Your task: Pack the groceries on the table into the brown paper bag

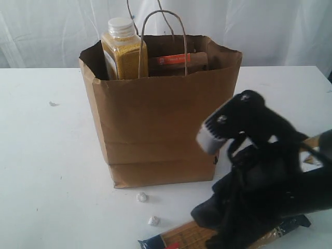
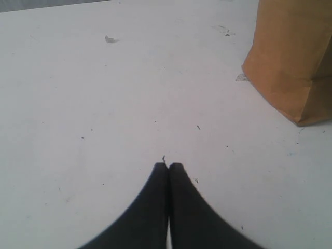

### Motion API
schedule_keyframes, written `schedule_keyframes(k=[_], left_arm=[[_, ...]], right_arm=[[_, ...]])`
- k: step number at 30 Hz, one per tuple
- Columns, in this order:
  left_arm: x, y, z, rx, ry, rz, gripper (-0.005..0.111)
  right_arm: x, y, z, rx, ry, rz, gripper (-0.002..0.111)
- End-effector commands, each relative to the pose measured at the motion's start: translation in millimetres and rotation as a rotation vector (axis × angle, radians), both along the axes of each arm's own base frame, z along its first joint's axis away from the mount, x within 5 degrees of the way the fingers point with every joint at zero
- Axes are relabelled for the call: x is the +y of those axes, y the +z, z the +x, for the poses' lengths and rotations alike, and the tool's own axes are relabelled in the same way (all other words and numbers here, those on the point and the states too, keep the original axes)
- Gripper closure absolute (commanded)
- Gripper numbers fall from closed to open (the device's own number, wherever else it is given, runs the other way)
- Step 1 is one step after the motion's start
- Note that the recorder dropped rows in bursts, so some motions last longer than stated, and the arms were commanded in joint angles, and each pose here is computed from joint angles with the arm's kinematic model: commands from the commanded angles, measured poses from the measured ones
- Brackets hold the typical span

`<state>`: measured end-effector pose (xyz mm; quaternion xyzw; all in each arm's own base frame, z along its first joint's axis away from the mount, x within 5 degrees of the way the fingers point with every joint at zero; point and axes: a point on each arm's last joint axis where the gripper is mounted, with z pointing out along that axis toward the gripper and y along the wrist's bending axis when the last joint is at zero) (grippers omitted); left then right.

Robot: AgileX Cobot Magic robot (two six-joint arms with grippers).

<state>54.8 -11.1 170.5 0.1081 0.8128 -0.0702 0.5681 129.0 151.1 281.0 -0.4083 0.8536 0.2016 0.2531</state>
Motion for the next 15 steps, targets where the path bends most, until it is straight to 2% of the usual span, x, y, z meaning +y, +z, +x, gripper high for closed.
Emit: schedule_keyframes(k=[1, 6, 15], left_arm=[[0.1, -2.1, -0.2, 0.003, 0.001, 0.003, 0.107], [0.1, -2.1, -0.2, 0.003, 0.001, 0.003, 0.107], [0.1, -2.1, -0.2, 0.003, 0.001, 0.003, 0.107]], right_arm=[[29.5, -29.7, 12.4, 0.031, 0.059, -0.052, 0.059], [59.7, -62.0, 19.4, 0.079, 0.11, -0.127, 0.059], [94.1, -86.8, 38.9, 0.109, 0.139, -0.187, 0.059]])
